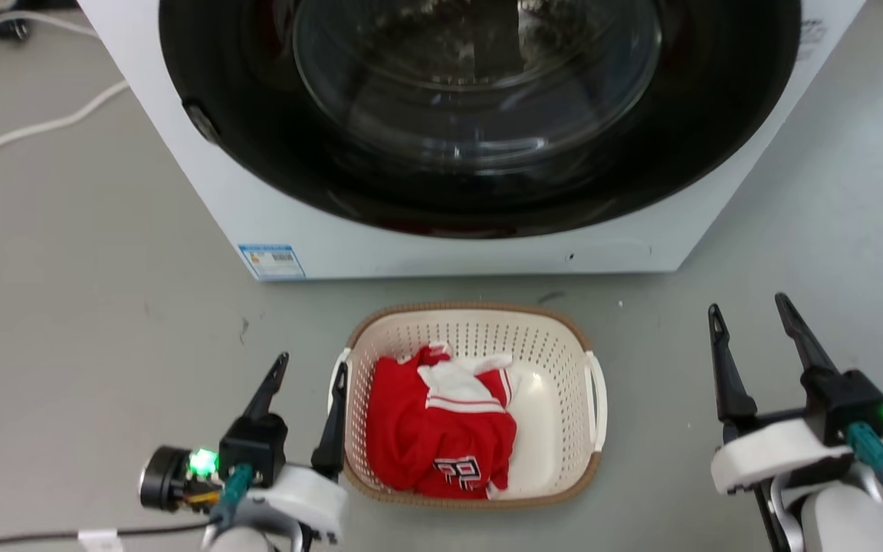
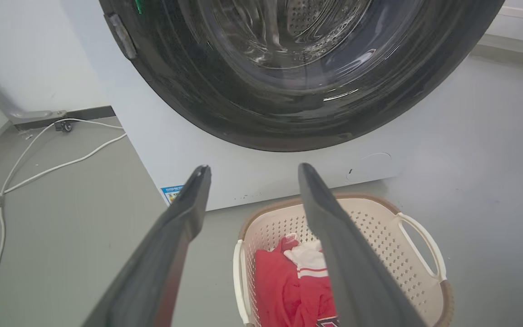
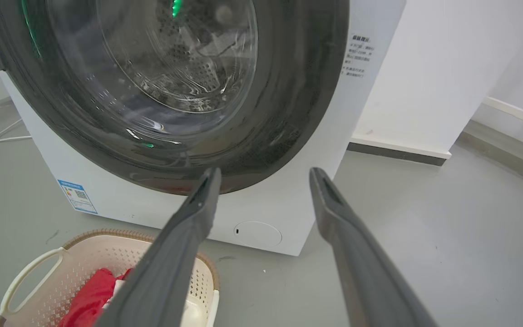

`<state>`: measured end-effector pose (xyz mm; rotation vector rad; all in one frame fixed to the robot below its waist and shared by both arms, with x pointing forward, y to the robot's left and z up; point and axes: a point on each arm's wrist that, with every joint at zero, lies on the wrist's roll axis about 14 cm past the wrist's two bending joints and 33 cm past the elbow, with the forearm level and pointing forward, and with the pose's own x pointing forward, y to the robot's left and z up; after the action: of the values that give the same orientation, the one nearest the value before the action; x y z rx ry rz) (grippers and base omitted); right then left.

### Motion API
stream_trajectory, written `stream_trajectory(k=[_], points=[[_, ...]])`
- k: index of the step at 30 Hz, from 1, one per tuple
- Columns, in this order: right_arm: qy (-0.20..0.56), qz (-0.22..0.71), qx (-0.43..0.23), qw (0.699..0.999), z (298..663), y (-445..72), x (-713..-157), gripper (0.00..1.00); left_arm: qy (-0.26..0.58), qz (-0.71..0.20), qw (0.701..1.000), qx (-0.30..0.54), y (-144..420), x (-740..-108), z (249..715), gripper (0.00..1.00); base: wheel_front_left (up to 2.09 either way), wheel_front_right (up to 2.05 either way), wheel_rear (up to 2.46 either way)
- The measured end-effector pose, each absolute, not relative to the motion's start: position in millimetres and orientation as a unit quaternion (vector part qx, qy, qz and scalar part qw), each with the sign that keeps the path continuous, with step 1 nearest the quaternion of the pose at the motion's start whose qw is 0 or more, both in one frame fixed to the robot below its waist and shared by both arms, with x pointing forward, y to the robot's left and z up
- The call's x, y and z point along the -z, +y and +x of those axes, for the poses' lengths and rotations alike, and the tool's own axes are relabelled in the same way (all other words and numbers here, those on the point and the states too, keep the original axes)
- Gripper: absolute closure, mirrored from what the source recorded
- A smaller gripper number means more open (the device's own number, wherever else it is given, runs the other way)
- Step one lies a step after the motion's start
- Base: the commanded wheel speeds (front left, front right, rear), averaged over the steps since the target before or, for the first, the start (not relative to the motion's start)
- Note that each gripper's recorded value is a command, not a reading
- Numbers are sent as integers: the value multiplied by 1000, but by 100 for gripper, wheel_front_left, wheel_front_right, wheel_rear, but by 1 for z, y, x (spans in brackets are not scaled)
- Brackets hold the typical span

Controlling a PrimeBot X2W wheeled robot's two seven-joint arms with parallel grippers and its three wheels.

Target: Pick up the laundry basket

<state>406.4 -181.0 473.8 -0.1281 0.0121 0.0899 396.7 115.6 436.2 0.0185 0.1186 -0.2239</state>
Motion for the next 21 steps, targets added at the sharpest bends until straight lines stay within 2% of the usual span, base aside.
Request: stream_trajectory(k=[5, 10, 16, 21], points=[[51, -68, -52, 995, 435, -179, -438, 0, 85, 20, 989, 121, 122, -411, 432, 0, 0, 0, 0], [129, -51, -55, 989, 456, -177, -387, 0, 130, 27, 983, 125, 132, -372, 460, 0, 0, 0, 0], [228, -40, -56, 971, 470, -177, -326, 0, 191, 47, 968, 153, 137, -320, 487, 0, 0, 0, 0], [295, -27, -65, 953, 467, -171, -282, 0, 266, 55, 949, 163, 141, -269, 487, 0, 0, 0, 0]])
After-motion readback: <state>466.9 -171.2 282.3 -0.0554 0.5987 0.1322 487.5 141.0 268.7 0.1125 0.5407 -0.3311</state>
